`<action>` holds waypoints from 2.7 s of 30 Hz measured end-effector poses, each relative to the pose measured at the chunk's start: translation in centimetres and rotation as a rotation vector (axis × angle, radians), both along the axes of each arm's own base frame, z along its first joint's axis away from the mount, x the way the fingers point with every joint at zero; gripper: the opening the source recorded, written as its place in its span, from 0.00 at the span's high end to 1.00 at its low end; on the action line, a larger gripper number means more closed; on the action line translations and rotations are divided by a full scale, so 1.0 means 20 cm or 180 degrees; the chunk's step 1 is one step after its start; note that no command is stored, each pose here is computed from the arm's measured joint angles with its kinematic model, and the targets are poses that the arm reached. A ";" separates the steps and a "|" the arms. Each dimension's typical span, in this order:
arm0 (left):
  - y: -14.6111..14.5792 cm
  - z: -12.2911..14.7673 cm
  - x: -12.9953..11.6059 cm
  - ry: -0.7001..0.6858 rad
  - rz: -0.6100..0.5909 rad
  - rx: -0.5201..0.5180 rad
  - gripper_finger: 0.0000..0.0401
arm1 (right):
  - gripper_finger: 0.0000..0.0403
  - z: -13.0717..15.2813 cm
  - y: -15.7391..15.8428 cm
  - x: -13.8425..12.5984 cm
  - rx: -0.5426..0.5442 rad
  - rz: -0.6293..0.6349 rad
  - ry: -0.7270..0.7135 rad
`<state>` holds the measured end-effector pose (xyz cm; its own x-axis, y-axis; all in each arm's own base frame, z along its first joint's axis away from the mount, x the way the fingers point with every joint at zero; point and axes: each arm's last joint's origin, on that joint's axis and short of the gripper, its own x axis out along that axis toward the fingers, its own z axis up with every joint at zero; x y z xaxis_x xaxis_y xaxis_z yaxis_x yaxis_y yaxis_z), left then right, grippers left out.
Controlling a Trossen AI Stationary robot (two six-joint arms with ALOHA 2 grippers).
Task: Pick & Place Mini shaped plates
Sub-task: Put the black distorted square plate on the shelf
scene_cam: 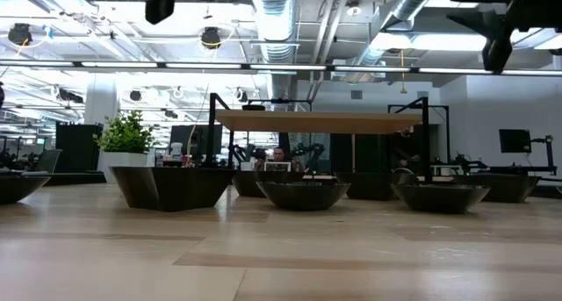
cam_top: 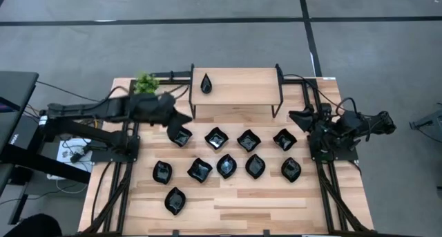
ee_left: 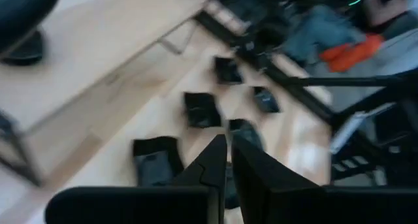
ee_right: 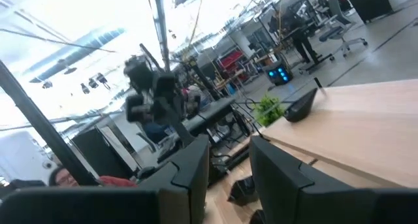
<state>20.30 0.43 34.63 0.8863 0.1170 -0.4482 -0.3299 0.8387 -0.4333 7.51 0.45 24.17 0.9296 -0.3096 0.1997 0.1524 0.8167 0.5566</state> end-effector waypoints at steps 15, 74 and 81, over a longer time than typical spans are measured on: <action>-0.22 -0.41 -0.09 0.0069 -0.0314 -0.0178 0.94 | 0.74 0.00 0.00 0.00 0.0001 0.0032 0.0002; -0.16 -0.69 -0.49 -0.0991 -0.0576 -0.0342 0.96 | 0.74 0.23 0.32 0.54 0.1053 0.1239 0.2803; -0.16 -0.69 -0.49 -0.0991 -0.0576 -0.0342 0.96 | 0.74 0.16 0.32 0.55 0.1376 0.1018 0.3178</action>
